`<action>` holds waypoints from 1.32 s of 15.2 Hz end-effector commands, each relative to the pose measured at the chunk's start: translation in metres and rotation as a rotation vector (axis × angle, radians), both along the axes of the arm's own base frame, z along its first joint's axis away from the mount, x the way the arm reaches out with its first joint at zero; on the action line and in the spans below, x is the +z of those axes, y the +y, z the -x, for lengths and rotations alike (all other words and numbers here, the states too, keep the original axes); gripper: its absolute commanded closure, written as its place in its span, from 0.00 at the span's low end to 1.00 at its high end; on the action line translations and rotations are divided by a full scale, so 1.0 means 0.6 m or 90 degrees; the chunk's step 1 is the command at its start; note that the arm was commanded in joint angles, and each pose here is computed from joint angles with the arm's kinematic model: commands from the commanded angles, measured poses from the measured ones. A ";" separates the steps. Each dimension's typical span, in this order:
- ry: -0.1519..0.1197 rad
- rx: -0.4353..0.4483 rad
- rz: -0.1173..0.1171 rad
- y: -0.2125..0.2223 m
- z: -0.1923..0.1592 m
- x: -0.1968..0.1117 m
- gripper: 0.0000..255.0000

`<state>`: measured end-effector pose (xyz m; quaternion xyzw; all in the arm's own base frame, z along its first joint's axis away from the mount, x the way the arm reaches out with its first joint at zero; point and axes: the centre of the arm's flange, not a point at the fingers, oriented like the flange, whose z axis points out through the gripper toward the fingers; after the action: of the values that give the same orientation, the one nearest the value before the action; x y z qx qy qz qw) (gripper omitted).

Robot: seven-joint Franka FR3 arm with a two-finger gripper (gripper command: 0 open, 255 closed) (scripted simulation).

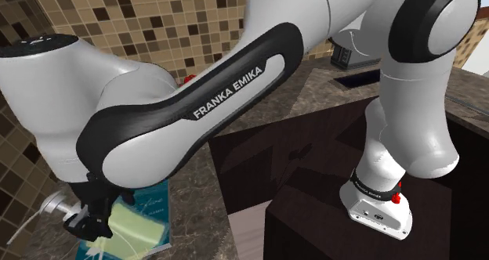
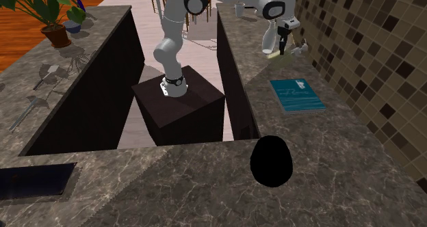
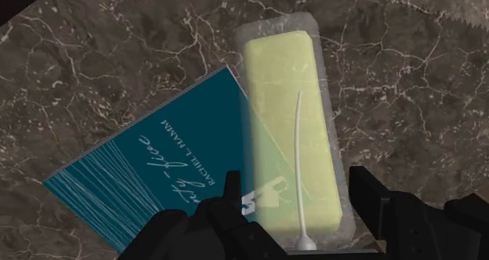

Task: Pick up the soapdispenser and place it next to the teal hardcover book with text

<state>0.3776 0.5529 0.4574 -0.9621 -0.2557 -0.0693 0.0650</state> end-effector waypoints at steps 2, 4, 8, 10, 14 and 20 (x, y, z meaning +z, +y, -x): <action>-0.001 -0.001 0.000 0.062 0.012 -0.016 1.00; -0.001 -0.001 0.000 0.104 0.023 -0.025 1.00; -0.001 -0.001 0.000 0.187 0.046 -0.043 1.00; -0.001 -0.001 0.000 0.224 0.056 -0.059 1.00; -0.001 -0.001 0.000 0.224 0.056 -0.095 1.00; -0.001 -0.001 0.000 0.224 0.056 -0.147 1.00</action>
<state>0.3443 0.6863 0.3740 -0.9623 -0.2548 -0.0695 0.0647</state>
